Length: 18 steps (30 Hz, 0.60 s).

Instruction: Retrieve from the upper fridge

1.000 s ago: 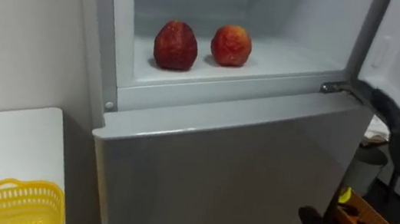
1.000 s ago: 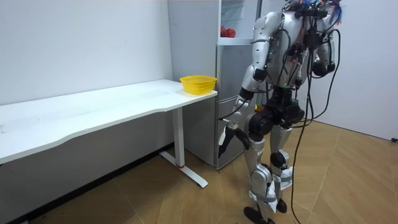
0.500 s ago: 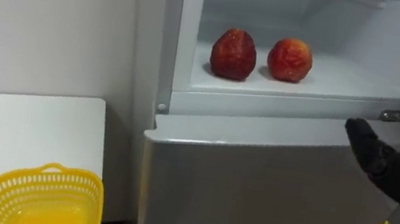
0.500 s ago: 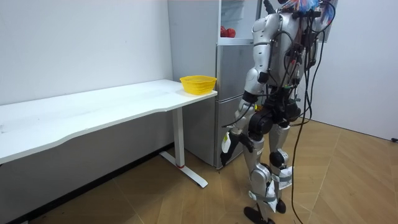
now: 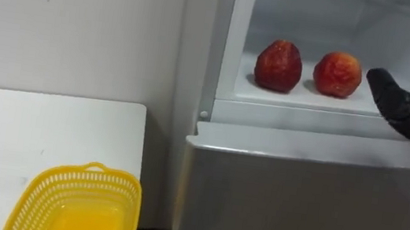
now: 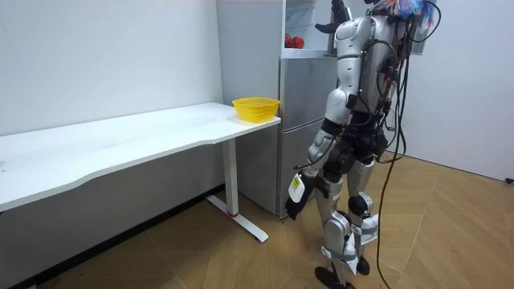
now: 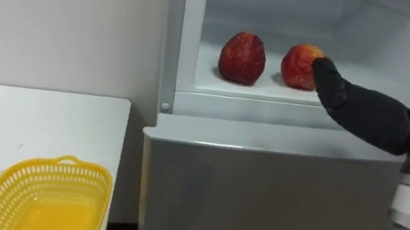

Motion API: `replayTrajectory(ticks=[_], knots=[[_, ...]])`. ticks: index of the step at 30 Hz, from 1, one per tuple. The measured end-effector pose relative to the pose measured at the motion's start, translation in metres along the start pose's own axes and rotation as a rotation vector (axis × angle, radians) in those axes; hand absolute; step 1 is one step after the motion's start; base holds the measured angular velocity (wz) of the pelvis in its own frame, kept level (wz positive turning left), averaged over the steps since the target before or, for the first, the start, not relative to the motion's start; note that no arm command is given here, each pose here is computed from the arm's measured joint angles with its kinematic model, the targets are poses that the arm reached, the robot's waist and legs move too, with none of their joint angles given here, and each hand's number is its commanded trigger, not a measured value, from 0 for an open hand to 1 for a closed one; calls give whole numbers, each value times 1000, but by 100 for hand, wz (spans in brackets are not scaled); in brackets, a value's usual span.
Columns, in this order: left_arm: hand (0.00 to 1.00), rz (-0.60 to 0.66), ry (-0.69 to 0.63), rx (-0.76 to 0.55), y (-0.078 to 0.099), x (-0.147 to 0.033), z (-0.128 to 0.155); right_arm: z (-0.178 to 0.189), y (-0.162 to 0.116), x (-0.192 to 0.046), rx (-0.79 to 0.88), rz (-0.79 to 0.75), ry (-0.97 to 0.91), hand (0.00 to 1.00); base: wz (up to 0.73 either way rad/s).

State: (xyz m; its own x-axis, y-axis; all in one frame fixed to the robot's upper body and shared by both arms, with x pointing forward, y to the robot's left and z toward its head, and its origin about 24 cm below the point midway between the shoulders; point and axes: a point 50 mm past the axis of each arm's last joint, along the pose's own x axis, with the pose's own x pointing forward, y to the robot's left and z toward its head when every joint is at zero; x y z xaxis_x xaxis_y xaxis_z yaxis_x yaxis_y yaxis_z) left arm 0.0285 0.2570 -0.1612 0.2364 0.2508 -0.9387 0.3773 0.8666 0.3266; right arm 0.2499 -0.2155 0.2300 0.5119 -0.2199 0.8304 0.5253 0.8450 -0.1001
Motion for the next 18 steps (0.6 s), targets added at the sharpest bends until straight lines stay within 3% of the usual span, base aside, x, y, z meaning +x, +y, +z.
replayTrajectory(ticks=[18], knots=[[0,11,28,10,4,1,3,-28,28,19,-20,89,123,0,7]])
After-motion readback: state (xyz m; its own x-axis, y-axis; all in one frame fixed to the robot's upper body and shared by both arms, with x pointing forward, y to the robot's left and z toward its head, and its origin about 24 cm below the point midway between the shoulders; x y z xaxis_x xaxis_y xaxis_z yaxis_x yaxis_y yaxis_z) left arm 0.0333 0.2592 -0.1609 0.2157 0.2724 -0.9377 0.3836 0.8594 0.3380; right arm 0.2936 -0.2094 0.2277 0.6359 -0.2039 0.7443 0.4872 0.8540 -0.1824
